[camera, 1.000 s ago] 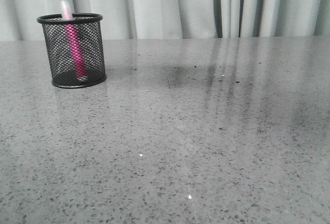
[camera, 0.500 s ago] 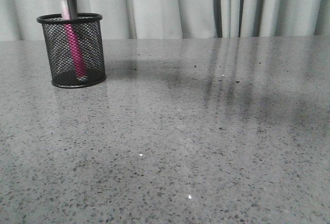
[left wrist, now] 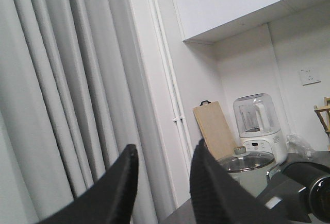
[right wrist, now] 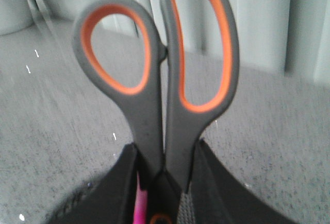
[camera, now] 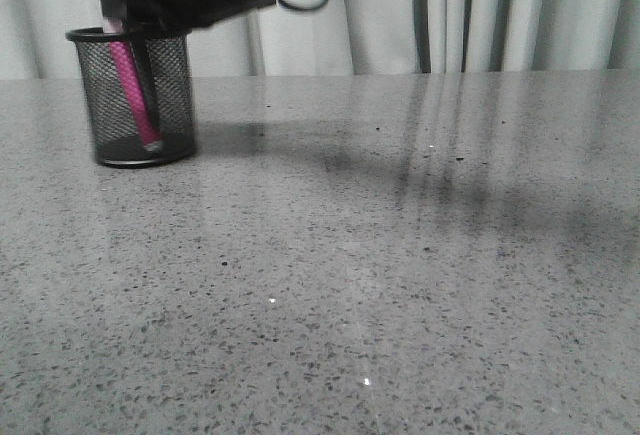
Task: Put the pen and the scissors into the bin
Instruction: 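Carry the scissors with the right gripper over the mesh cup, then lower the scissors blade-first into the cup and open the right gripper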
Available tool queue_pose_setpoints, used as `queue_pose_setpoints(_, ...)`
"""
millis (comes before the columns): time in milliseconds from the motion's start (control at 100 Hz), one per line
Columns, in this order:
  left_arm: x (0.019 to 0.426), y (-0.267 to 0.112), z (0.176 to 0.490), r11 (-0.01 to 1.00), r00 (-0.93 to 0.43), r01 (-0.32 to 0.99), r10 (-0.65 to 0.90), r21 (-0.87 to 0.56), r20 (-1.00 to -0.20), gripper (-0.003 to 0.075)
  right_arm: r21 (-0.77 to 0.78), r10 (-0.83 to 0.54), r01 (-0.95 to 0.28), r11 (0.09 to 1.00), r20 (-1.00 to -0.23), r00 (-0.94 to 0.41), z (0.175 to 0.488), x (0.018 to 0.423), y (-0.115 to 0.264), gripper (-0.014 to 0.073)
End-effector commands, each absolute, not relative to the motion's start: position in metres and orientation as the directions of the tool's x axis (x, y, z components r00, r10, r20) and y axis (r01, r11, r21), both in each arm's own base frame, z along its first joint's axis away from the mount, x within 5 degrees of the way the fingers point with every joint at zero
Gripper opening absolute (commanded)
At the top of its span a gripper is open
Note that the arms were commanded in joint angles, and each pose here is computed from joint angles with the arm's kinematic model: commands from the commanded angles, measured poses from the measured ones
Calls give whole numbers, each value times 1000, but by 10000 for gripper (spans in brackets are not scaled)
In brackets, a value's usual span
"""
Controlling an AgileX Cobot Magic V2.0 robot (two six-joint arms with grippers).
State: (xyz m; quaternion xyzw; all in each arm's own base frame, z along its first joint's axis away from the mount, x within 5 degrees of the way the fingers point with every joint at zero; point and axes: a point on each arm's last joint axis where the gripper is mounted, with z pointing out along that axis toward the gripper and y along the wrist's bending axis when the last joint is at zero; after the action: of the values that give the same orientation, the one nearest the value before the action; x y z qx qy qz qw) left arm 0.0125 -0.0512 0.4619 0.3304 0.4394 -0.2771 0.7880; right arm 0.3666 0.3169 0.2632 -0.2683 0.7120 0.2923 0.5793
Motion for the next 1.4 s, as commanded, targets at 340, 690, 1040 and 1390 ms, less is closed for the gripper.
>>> queue_pose_setpoints(340,16,-51,462,637,426,738,-185,222,-886,221,95,-28,-713,695,-987,-160,281,364,307,-70)
queue_pose_setpoints(690,17,-50,463,646,427,732,-186,217,-885,221,113,13,-725,679,-990,-142,287,362,308,109)
queue_pose_setpoints(1040,17,-50,463,650,427,729,-187,215,-885,221,107,57,-727,678,-994,-92,320,353,299,402)
queue_pose_setpoints(1390,33,-31,441,813,385,581,-226,45,-895,45,26,19,-616,787,-1000,-18,432,286,227,-68)
